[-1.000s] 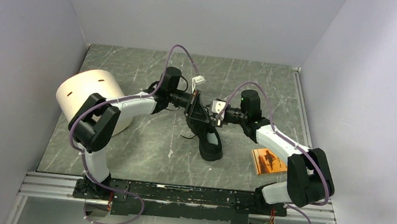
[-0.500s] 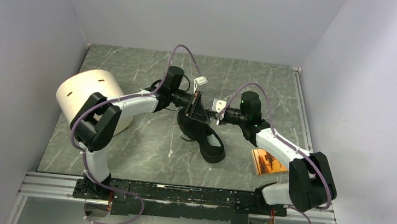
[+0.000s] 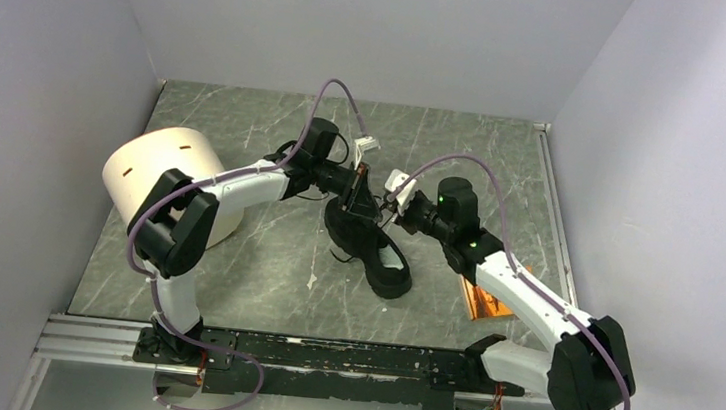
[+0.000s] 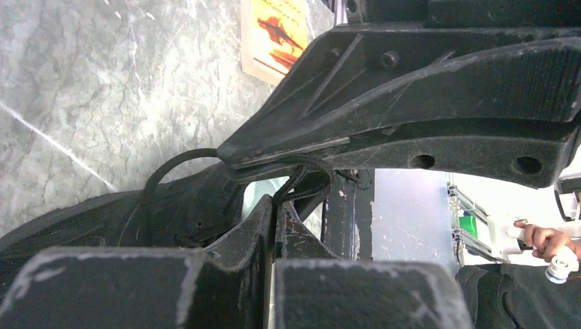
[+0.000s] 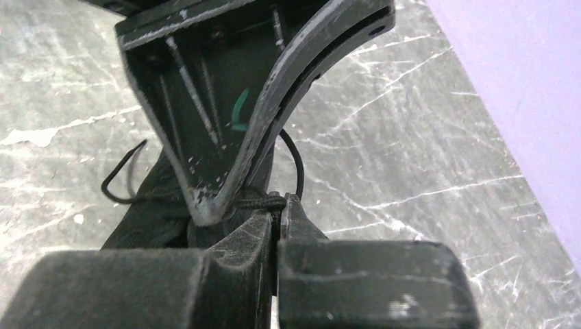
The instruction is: Tie the shoes
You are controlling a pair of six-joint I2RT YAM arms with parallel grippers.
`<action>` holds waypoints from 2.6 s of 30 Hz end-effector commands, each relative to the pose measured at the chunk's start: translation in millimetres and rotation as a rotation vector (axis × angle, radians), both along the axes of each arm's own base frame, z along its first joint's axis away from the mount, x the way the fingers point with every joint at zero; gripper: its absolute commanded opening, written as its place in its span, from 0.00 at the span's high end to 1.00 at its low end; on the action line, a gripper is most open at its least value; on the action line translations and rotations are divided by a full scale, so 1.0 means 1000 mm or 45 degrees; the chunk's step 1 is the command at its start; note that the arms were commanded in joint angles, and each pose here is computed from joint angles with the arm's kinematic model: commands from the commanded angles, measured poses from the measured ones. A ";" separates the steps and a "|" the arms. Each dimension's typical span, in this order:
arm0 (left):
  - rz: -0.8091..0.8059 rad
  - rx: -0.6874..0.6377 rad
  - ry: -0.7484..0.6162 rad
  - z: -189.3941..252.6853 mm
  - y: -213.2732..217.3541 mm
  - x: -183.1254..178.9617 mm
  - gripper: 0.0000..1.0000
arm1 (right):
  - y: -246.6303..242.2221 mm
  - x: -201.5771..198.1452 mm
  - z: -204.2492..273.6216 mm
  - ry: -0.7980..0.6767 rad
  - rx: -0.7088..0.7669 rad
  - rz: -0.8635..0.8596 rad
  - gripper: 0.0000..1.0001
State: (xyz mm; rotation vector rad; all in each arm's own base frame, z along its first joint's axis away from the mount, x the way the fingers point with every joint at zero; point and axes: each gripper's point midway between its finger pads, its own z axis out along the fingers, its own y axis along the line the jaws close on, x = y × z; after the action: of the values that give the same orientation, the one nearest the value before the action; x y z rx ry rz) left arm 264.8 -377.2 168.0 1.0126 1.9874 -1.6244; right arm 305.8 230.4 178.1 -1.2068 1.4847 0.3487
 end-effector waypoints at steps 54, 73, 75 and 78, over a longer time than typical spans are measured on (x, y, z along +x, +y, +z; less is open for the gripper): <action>-0.034 0.183 0.050 -0.056 0.004 -0.019 0.95 | 0.003 -0.014 0.010 0.702 0.209 -0.059 0.56; 0.024 0.137 0.090 -0.041 0.015 -0.017 0.95 | 0.006 -0.073 -0.023 1.613 0.539 -0.685 0.63; 0.025 0.133 0.093 -0.040 0.016 -0.018 0.95 | 0.008 -0.072 -0.031 1.622 0.520 -0.670 0.65; 0.019 0.125 0.095 -0.037 0.016 -0.019 0.95 | 0.013 -0.071 -0.034 1.610 0.521 -0.629 0.67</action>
State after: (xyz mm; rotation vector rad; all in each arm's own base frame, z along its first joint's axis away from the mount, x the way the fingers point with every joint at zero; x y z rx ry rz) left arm 249.3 -363.8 117.4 0.9737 2.1751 -1.5671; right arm 231.6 233.6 141.9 -0.1752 2.5391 1.0702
